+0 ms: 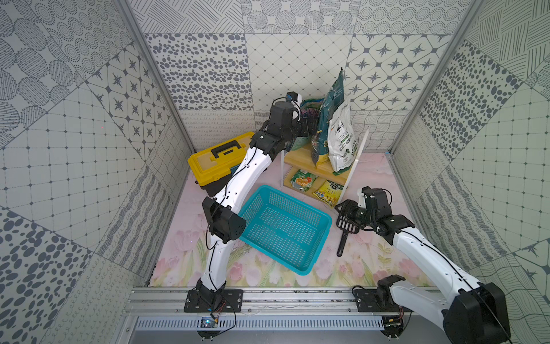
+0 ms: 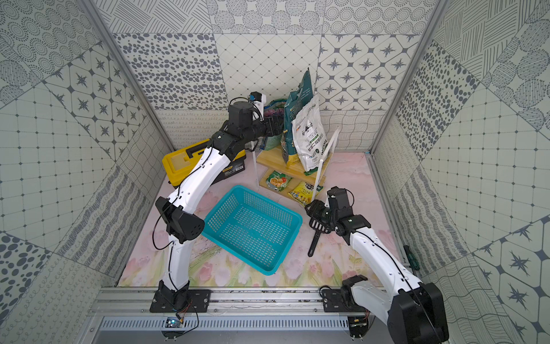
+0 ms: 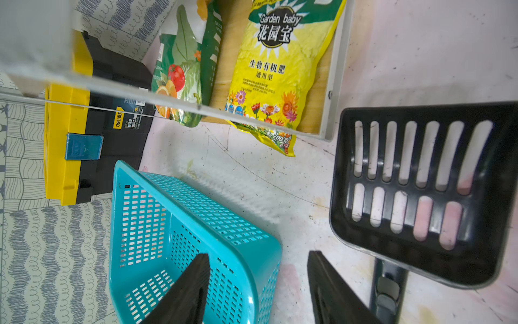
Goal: Take down the fertilizer bag from the shelf
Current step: Pick up the fertilizer bag from the shelf.
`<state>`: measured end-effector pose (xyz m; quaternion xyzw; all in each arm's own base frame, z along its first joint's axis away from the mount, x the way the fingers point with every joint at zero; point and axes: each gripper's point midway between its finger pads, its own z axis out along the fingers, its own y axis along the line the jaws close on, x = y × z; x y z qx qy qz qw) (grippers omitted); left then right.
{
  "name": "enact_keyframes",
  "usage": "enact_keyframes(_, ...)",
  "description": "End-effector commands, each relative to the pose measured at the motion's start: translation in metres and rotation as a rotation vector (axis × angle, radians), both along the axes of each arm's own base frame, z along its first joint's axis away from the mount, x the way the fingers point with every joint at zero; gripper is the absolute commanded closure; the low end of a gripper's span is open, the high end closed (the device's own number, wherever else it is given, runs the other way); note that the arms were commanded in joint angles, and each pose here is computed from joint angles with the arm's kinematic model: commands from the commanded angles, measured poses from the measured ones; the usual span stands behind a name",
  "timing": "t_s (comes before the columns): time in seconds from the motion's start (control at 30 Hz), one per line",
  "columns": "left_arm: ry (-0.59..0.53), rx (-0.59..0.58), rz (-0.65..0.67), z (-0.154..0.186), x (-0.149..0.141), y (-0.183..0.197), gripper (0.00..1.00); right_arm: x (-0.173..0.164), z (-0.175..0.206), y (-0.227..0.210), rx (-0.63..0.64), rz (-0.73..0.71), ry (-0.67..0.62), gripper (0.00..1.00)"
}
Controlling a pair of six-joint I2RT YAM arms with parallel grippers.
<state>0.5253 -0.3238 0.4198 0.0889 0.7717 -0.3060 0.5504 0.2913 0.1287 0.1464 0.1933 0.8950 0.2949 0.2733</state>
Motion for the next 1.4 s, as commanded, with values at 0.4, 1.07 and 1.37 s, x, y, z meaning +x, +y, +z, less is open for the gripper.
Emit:
enact_keyframes(0.4, -0.121, 0.003, 0.155, 0.032, 0.004, 0.035, 0.15, 0.005, 0.005, 0.002, -0.002, 0.024, -0.029, 0.39)
enact_keyframes(1.07, -0.141, -0.155, 0.081, 0.049, 0.015, 0.008, 1.00, 0.004, 0.009, -0.007, 0.003, 0.025, -0.033, 0.39)
enact_keyframes(1.37, -0.259, -0.215, 0.028, 0.122, -0.041, 0.023, 1.00, 0.005, 0.013, -0.006, 0.001, 0.036, -0.046, 0.40)
